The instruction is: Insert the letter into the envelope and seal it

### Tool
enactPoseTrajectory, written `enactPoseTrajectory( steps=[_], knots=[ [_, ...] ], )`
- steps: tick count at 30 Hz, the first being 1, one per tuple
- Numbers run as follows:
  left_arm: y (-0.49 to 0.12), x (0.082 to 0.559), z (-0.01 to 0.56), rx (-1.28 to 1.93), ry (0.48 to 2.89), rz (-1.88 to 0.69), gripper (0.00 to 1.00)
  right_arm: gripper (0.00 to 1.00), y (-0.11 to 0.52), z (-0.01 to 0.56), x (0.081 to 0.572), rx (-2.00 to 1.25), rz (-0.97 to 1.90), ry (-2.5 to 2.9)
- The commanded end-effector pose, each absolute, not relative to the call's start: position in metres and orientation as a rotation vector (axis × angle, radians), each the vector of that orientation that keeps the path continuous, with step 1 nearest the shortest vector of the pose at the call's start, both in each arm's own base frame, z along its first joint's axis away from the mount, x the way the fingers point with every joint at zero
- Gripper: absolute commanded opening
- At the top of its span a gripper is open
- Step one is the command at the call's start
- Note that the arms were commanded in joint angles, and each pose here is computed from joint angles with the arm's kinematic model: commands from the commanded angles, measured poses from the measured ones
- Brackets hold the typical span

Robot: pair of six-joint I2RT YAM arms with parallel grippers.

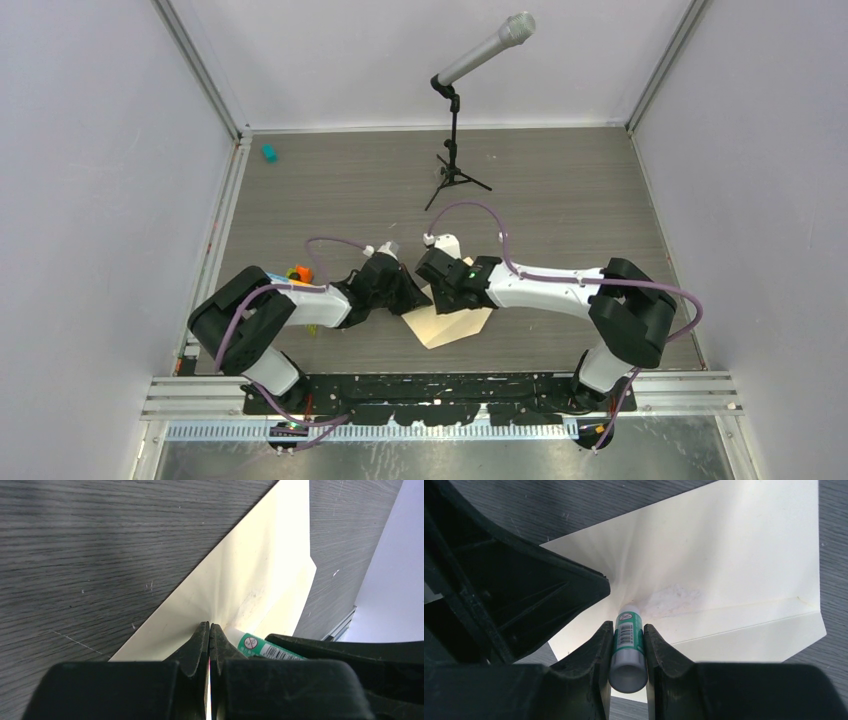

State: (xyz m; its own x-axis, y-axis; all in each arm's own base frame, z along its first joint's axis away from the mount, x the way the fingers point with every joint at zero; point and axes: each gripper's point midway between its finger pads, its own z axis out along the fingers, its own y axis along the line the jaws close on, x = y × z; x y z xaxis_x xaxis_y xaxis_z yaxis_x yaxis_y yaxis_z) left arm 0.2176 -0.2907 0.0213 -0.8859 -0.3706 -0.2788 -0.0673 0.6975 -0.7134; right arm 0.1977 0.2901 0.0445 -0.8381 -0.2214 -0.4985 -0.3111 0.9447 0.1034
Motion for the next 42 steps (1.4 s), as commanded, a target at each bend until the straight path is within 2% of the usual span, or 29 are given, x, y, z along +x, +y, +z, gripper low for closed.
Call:
enactPoseTrajectory(
  steps=[1,28,42],
  knots=[
    [-0.273,0.217,-0.003,-0.391,2.537,-0.908,0.0,0.01,0.289,0.031,0.176,-0.424,0.248,2.673],
    [-0.275,0.215,-0.011,-0.415,2.549,-0.923,0.0,0.01,0.321,0.029,0.164,-0.442,0.304,2.655],
    [-0.278,0.213,-0.013,-0.374,2.566,-0.93,0.0,0.01,0.284,0.033,0.182,-0.356,0.174,2.618]
  ],
)
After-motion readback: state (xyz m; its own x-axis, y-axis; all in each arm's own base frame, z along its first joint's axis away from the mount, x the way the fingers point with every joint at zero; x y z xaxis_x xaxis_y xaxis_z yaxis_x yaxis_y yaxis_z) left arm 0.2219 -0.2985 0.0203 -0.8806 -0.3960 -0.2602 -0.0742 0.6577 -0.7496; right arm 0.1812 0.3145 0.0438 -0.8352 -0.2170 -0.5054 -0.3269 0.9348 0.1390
